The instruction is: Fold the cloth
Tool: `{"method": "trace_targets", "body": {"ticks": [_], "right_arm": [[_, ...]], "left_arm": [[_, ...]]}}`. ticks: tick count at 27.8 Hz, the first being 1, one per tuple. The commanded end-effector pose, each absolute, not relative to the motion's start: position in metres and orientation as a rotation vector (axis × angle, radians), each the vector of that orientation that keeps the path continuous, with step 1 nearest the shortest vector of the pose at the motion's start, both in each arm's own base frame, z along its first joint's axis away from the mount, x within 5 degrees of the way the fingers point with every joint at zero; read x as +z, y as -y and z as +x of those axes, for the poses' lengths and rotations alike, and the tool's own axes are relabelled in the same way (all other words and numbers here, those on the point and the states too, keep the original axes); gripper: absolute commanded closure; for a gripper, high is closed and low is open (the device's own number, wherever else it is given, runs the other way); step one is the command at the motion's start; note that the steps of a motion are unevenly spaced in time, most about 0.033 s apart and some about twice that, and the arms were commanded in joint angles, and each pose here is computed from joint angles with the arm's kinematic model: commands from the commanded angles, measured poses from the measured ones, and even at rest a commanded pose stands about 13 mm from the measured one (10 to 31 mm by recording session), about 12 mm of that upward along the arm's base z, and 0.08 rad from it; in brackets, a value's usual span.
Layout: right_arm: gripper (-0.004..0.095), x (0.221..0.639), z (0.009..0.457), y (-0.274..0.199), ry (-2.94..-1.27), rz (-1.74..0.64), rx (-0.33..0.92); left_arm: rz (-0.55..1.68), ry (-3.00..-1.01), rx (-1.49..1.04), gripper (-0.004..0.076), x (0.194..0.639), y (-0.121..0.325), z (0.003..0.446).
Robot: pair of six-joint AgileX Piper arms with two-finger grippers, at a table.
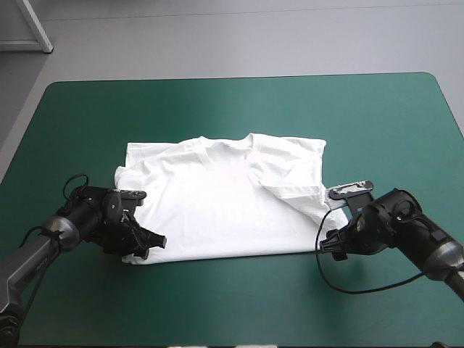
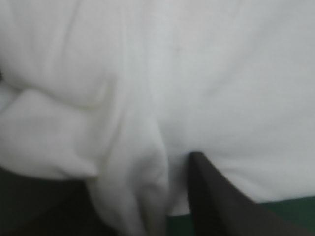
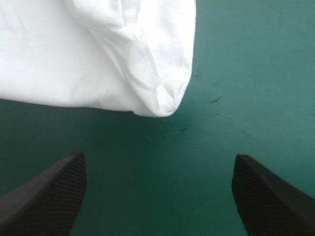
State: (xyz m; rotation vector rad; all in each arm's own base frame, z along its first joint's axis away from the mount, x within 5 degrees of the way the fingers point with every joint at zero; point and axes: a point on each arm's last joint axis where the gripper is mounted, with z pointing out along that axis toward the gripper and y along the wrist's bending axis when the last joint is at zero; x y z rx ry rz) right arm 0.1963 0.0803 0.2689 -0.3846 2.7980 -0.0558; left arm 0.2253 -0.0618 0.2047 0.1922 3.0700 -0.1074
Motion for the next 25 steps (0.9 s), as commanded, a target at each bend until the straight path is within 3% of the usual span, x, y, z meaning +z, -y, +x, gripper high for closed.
{"method": "trace_targets", "body": {"ticks": [1, 12, 15, 21, 25], "right_arm": [[0.0213, 0.268, 0.212, -0.084, -2.744, -0.380, -0.055], [0.0302, 0.214, 0.250, -0.096, -2.834, -0.388, -0.070], [0.0465, 0.205, 0.252, -0.100, -2.861, -0.399, -0.032], [0.0931, 0.211, 0.248, -0.102, -2.863, -0.400, 0.025], [0.0927, 0.231, 0.240, -0.096, -2.827, -0.405, 0.012]], "left_arm": [[0.157, -3.088, -0.159, 0.0710, 0.200, 0.068, 0.223], [0.202, -3.096, -0.151, 0.0731, 0.200, 0.068, 0.222], [0.202, -3.073, -0.157, 0.0731, 0.205, 0.067, 0.221], [0.220, -2.995, -0.169, 0.0731, 0.224, 0.066, 0.218], [0.249, -2.991, -0.152, 0.0731, 0.242, 0.065, 0.218]]}}
